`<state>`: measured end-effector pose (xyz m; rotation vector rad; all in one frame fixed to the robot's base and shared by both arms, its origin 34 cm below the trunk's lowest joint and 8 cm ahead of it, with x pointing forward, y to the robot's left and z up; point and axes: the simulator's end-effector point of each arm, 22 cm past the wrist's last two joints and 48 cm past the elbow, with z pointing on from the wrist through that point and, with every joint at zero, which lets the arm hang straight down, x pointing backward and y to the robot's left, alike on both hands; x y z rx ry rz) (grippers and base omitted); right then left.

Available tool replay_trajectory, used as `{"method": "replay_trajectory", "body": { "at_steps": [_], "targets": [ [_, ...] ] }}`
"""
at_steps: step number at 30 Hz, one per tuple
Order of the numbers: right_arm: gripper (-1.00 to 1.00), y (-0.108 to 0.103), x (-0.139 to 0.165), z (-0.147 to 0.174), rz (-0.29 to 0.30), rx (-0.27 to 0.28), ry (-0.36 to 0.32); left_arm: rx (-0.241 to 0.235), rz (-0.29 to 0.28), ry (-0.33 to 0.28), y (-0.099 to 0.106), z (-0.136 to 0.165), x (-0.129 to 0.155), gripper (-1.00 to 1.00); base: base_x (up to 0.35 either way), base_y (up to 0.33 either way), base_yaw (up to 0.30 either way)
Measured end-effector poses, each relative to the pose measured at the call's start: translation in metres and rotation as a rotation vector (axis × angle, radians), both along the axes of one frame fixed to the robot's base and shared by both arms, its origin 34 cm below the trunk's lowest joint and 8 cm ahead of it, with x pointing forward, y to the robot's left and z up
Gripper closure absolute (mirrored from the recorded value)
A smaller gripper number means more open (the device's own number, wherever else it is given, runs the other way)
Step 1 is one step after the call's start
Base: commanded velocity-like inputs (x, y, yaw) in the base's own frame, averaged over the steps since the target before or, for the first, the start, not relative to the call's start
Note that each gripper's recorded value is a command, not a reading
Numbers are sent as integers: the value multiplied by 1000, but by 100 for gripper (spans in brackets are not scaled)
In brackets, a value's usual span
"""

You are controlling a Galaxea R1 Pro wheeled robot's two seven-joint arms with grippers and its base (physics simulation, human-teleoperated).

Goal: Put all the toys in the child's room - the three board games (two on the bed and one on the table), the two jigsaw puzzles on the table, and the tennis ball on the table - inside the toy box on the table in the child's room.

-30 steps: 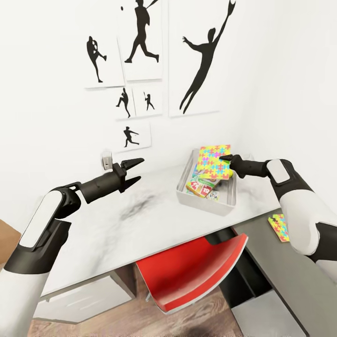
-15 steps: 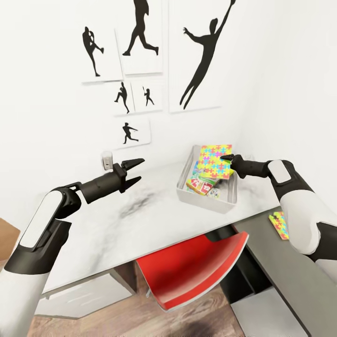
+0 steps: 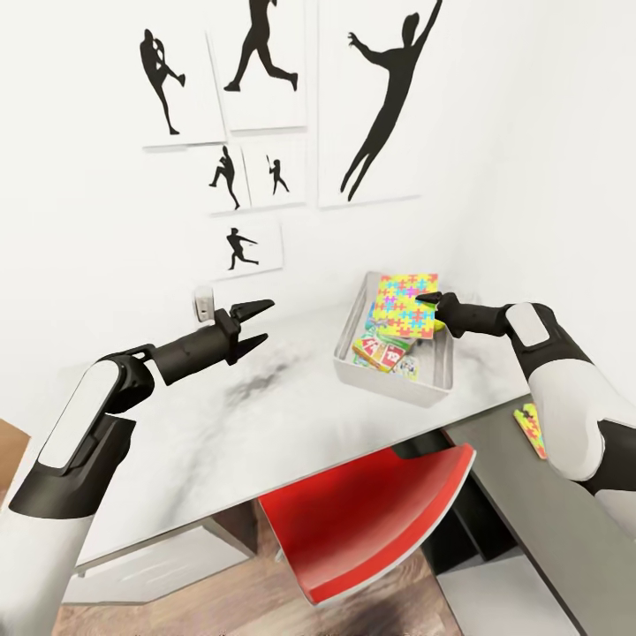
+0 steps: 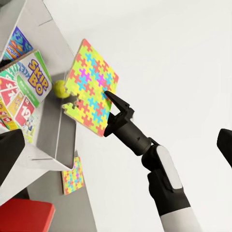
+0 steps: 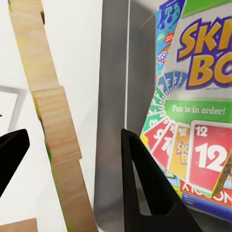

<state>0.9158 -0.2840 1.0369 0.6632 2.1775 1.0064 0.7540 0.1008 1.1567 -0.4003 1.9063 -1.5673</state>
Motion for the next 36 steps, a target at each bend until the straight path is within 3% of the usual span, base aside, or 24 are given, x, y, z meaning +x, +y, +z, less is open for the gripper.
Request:
{"method": "replay_trajectory", "body": {
  "at_steps": [36],
  "targets": [
    [100, -5, 1, -46, -5, -5, 57, -12, -3, 59, -5, -36, 8, -100, 19, 0, 0]
  ]
}}
